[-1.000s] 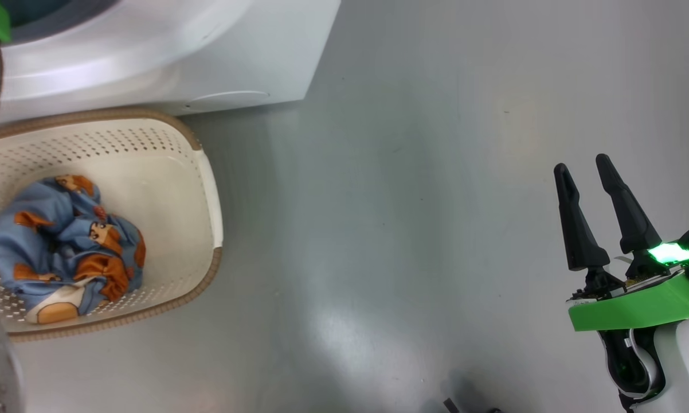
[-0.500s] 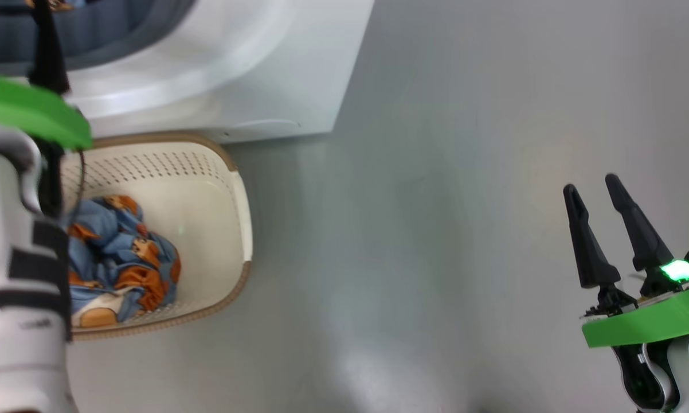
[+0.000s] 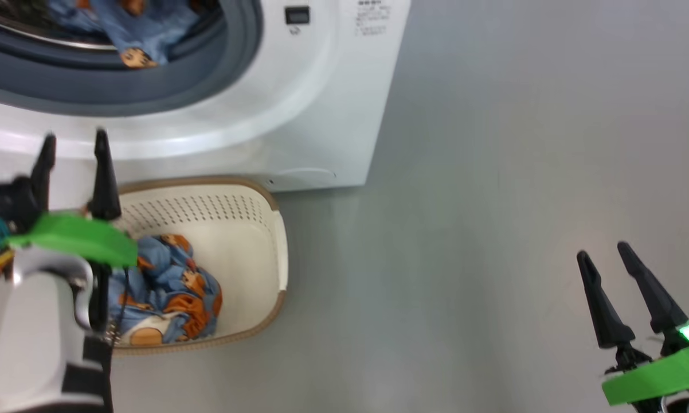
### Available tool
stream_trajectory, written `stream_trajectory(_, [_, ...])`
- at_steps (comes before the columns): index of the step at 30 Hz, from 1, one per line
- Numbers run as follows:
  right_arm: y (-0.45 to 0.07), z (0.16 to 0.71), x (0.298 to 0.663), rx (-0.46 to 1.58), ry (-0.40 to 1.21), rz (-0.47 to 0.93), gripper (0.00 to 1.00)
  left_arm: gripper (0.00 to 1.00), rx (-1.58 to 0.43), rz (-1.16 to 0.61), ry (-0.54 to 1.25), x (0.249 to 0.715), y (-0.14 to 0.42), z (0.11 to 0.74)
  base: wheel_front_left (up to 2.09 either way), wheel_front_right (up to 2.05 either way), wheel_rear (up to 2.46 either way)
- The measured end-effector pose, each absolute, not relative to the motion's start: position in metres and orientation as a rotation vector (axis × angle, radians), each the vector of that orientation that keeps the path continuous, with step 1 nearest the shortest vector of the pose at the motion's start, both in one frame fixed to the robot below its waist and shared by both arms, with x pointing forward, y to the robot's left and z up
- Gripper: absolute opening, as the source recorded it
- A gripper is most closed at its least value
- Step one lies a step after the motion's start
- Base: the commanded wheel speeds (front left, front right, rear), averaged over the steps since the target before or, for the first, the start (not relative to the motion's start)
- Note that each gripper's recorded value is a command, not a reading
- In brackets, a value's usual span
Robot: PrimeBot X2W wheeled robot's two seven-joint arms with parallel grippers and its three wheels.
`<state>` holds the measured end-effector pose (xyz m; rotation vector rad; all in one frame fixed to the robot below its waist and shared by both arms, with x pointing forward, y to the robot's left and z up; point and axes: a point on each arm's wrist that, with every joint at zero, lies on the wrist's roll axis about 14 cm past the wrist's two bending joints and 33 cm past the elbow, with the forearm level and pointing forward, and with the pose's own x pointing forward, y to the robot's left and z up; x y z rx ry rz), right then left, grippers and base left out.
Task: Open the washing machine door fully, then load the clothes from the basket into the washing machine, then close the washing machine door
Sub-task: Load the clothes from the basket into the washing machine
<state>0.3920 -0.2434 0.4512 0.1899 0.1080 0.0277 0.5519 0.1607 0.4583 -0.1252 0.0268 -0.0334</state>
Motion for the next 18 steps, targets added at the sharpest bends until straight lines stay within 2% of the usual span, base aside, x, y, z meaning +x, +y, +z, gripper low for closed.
stream_trajectory(18, [-0.25, 0.482, 0.355, 0.183, 0.031, 0.011, 1.0, 1.0, -0.086, 0.023, 0.035, 0.439, 0.194, 0.463, 0.0, 0.0, 0.0])
